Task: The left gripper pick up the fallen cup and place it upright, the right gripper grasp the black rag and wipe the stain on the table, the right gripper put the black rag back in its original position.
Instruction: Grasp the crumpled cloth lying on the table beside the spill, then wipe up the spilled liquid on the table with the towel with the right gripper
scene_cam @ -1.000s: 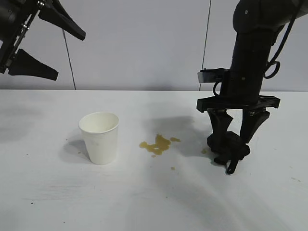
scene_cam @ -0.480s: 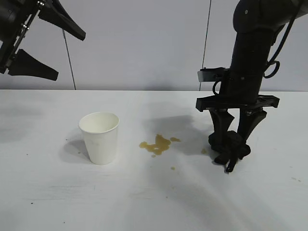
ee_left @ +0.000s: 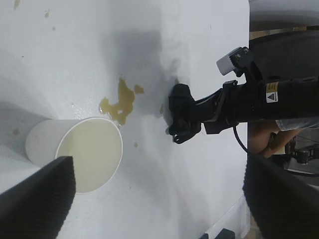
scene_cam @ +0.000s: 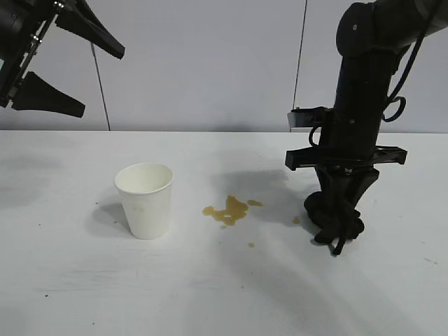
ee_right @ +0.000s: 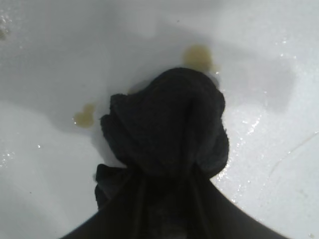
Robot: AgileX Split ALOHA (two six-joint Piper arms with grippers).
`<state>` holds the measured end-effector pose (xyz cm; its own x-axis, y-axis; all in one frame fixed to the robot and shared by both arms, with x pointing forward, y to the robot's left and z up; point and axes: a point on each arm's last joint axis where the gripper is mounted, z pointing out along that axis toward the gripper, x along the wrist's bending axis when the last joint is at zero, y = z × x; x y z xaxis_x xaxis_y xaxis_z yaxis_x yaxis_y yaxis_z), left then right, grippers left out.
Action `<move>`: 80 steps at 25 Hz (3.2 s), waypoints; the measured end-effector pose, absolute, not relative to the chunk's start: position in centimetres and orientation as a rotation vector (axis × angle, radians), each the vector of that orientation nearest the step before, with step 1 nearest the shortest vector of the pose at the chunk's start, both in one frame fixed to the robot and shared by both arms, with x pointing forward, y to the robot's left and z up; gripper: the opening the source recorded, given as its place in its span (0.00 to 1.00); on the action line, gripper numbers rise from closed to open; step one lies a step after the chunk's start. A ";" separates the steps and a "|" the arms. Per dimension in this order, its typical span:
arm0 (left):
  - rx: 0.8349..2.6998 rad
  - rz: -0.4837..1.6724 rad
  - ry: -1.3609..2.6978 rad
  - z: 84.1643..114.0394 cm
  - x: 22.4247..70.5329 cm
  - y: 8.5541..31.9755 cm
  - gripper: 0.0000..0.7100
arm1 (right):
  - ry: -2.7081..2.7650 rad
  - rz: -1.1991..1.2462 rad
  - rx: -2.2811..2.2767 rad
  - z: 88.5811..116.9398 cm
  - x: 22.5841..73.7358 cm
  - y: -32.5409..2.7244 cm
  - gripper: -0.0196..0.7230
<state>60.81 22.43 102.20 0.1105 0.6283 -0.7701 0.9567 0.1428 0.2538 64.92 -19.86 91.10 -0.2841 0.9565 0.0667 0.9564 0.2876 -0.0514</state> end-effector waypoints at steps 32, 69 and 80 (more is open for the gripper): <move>1.584 -0.545 1.590 102.2 60.5 22.3 0.93 | -2.625 -0.563 -1.492 94.3 65.0 -8.4 0.19; 1.590 -0.564 1.583 102.3 60.4 22.2 0.93 | -2.678 -0.318 -1.685 92.8 67.7 -11.5 0.19; 1.592 -0.567 1.582 102.3 60.4 22.2 0.93 | -2.583 -0.505 -1.565 93.4 67.1 -9.1 0.19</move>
